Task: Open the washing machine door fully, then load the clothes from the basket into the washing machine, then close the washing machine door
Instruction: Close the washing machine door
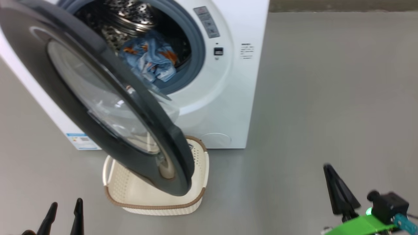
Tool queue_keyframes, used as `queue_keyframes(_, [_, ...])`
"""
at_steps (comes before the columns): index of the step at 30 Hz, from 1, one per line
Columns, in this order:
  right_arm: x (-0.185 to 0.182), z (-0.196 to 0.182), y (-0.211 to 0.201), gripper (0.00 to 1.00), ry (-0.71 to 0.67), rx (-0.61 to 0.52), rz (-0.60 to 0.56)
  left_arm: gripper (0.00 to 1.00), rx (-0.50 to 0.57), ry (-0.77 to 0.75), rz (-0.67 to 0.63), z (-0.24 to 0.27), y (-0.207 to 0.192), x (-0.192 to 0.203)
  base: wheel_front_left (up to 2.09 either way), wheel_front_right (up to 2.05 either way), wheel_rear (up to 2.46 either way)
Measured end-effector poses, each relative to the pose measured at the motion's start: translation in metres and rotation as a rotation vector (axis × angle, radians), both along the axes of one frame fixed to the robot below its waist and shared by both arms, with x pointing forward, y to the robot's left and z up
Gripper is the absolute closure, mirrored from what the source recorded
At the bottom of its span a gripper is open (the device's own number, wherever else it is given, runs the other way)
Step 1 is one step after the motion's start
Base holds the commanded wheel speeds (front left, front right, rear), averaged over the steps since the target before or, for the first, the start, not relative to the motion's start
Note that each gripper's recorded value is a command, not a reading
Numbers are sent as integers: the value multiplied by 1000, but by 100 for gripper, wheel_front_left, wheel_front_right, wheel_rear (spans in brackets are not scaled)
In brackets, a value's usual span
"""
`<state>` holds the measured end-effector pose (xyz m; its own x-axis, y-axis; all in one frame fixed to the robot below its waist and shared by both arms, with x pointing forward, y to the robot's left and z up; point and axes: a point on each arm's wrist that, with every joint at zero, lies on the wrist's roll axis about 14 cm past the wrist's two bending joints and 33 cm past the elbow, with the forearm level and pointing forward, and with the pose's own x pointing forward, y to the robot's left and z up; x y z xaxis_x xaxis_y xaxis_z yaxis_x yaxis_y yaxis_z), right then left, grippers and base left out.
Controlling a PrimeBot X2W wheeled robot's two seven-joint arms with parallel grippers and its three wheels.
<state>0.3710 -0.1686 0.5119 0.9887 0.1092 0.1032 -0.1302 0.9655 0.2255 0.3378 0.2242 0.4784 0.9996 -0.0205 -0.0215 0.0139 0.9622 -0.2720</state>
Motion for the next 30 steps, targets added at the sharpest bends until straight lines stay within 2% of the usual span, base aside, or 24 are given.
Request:
queue_keyframes(9, [27, 70, 73, 100, -207, 62, 211, 0, -24, -16, 76, 3, 12, -15, 0, 0, 0])
queue_keyframes(17, [12, 139, 138, 100, -406, 132, 412, 0, -18, -31, 119, 7, 21, -28, 0, 0, 0])
queue_keyframes(24, [-12, 160, 183, 100, -469, 172, 570, 0, -19, -35, 148, 8, 28, -37, 0, 0, 0])
queue_keyframes(30, [-33, 154, 217, 100, -444, 191, 697, 0, -21, -37, 167, 8, 32, -42, 0, 0, 0])
